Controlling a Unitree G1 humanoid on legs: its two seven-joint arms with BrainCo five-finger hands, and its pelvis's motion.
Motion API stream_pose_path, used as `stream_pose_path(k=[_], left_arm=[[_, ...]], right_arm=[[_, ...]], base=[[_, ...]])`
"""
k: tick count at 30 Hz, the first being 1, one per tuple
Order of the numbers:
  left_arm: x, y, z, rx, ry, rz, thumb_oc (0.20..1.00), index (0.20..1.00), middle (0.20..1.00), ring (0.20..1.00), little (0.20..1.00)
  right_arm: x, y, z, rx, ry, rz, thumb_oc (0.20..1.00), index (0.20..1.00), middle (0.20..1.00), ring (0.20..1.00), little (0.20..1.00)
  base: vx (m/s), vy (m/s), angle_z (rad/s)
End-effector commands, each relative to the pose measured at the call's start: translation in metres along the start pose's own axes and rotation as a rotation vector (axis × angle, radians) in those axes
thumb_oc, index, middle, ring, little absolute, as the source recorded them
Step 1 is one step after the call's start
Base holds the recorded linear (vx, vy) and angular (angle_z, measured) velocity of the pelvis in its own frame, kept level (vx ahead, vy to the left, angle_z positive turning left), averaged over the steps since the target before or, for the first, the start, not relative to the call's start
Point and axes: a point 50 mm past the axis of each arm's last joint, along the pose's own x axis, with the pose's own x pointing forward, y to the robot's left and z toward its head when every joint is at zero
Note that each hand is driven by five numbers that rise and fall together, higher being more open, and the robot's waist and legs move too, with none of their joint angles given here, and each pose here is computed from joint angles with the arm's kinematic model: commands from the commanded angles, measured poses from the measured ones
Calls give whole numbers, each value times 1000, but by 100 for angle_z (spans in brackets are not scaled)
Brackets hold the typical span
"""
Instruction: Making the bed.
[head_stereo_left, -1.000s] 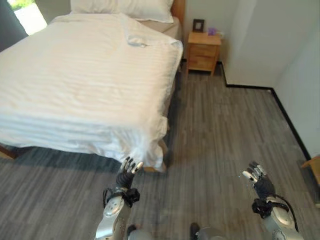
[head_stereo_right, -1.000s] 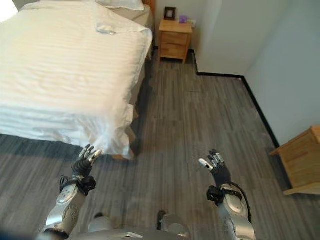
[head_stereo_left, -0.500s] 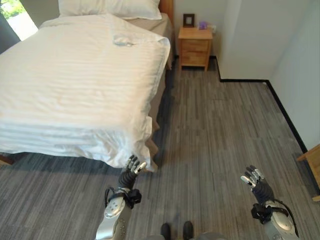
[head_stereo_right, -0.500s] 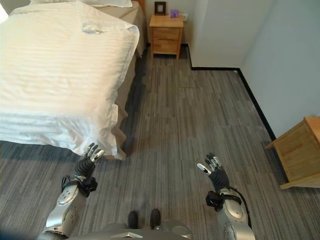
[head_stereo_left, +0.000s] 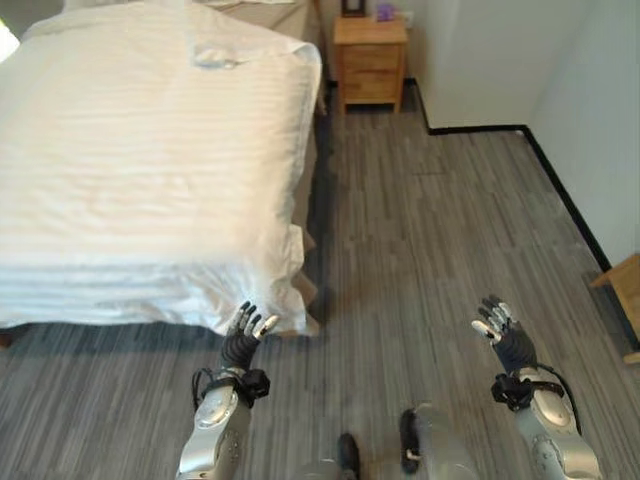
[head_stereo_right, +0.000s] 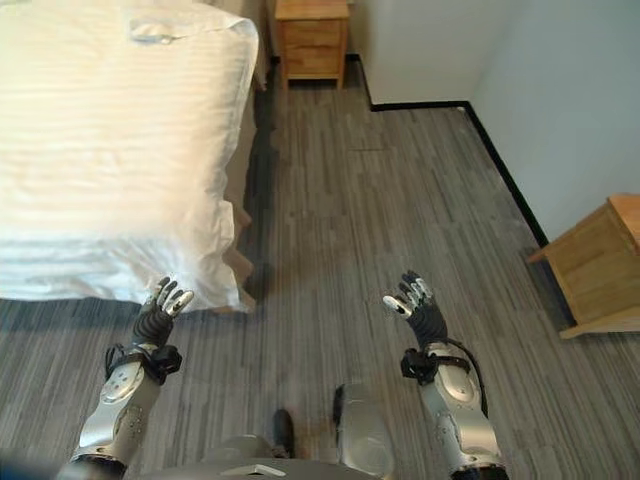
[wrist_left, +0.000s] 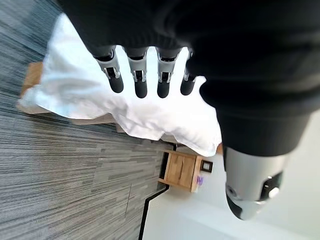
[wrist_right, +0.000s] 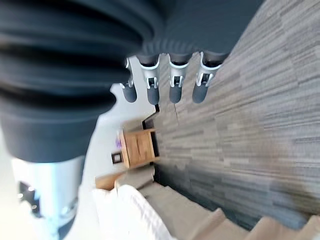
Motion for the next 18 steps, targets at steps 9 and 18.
stream_pose_path(k=[9, 18], left_arm=[[4, -11, 26, -41, -135, -74, 1000, 1000, 1000, 1000, 1000], [0, -28, 14, -96, -90, -174, 1000, 1000, 1000, 1000, 1000]], right_arm=[[-1, -14, 22, 100, -131, -52, 1000, 1000, 1000, 1000, 1000], [5, -29, 33, -38, -154, -113, 1000, 1000, 1000, 1000, 1000]], base=[[562, -293, 25], [624, -98, -19]])
